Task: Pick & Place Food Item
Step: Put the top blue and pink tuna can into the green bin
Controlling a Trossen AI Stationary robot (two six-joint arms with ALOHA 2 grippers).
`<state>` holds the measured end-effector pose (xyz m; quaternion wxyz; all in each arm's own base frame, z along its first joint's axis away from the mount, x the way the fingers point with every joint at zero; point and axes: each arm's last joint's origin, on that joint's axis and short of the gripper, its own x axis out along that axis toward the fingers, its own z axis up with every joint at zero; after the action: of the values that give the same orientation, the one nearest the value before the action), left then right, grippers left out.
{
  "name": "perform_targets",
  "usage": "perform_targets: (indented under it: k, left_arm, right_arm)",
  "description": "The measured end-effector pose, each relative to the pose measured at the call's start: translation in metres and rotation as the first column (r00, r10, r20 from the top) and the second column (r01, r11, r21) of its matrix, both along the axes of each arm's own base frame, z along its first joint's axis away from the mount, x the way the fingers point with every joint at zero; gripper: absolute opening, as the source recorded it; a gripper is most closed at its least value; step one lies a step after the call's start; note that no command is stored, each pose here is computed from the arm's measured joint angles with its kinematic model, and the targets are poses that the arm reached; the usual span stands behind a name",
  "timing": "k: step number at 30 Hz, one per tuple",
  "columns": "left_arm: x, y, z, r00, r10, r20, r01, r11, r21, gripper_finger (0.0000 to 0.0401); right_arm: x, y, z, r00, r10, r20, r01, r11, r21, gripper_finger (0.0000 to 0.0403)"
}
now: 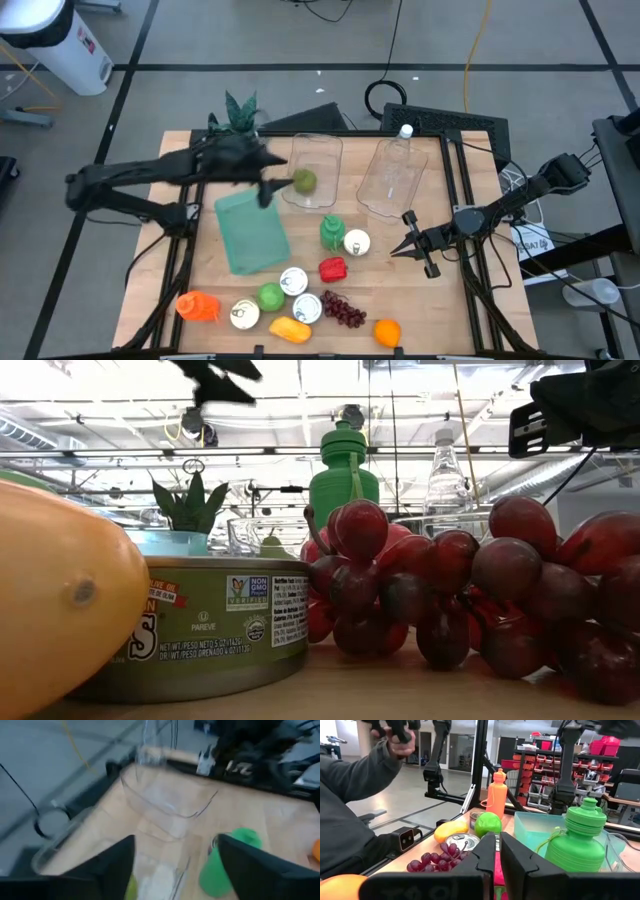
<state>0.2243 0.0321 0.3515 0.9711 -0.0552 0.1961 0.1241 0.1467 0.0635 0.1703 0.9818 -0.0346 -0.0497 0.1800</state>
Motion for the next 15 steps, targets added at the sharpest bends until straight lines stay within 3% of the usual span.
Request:
perform_targets:
  k: [4, 7, 15]
  left_arm:
    - [-0.045, -0.029, -0.006, 0.985, -0.085, 0.147, 0.078, 0.996, 0.054, 0.0154]
    - [-0.072, -0.040, -0.035, 0.958, -0.147, 0.246, 0.132, 0.988, 0.074, 0.0073]
    - [-0.104, -0.043, -0.120, 0.877, -0.193, 0.441, 0.154, 0.980, 0.122, 0.0051]
  right_arm:
    - [0.000, 0.000, 0.000, 1.000, 0.000, 0.000, 0.000, 1.000, 0.000, 0.0018]
    - [0.000, 0.000, 0.000, 1.000, 0.000, 0.001, 0.000, 1.000, 0.000, 0.0018]
    - [0.000, 0.000, 0.000, 1.000, -0.005, 0.001, 0.005, 1.000, 0.000, 0.0018]
